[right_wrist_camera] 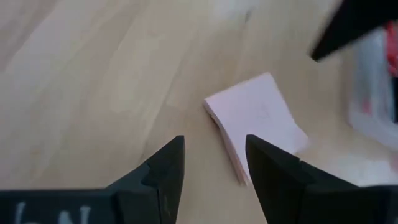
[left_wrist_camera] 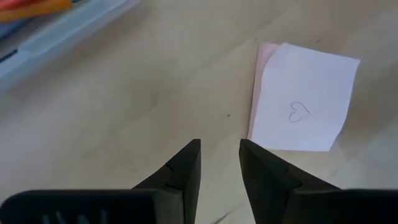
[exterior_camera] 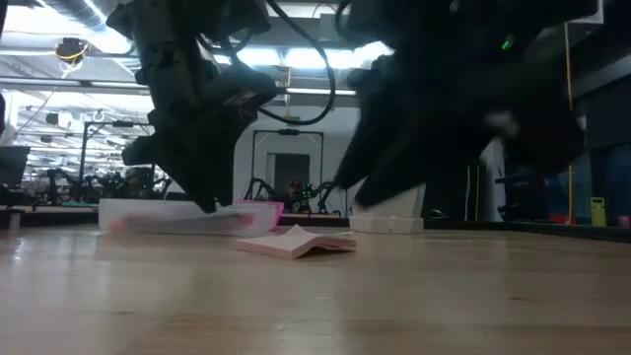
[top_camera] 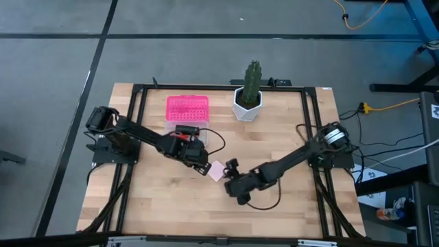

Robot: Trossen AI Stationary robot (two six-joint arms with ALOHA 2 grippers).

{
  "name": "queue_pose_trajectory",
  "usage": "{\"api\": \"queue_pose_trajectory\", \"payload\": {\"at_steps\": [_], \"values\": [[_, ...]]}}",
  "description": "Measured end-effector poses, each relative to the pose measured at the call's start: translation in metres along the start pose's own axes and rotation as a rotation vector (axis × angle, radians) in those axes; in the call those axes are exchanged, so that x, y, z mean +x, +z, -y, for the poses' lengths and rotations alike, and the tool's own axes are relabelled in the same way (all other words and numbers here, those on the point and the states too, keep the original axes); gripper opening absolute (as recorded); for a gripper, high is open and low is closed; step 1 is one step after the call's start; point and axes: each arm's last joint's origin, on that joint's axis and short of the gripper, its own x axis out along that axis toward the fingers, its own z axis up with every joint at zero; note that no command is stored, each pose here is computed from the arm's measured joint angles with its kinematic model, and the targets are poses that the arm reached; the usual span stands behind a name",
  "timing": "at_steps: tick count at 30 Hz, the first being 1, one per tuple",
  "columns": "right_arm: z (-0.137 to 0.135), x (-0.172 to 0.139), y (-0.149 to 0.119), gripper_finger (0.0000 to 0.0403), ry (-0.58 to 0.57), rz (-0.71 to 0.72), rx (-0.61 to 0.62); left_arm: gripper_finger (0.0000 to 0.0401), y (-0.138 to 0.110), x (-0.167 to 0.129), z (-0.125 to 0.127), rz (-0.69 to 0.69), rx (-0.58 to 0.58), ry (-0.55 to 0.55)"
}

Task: Pack school essentials
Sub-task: Put the pink sticky note into the supply box

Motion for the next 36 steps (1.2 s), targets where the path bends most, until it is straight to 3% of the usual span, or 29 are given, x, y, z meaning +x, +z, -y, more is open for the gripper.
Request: {"api": "queue_pose_trajectory", "payload": {"at_steps": [7,11,21,36], "values": [[0.000,0.031,0.014,0.0172,-0.097,-0.067,-0.111,0.0105,0.003,0.000,-0.001,0.007,-0.005,0.004],[0.001,0.042,0.015,0.0172,-0.019,-0.123,-0.128,0.0105,0.001,0.010,-0.002,-0.022,-0.003,0.023],[0.003,0.047,0.009,0.0172,-0.037,-0.190,-0.143,0.0105,-0.009,0.036,0.008,-0.037,-0.005,-0.019],[0.025,0.060,-0.001,0.0172,-0.009,-0.229,-0.153,0.0105,-0.005,0.038,0.013,-0.047,0.011,-0.063]]}}
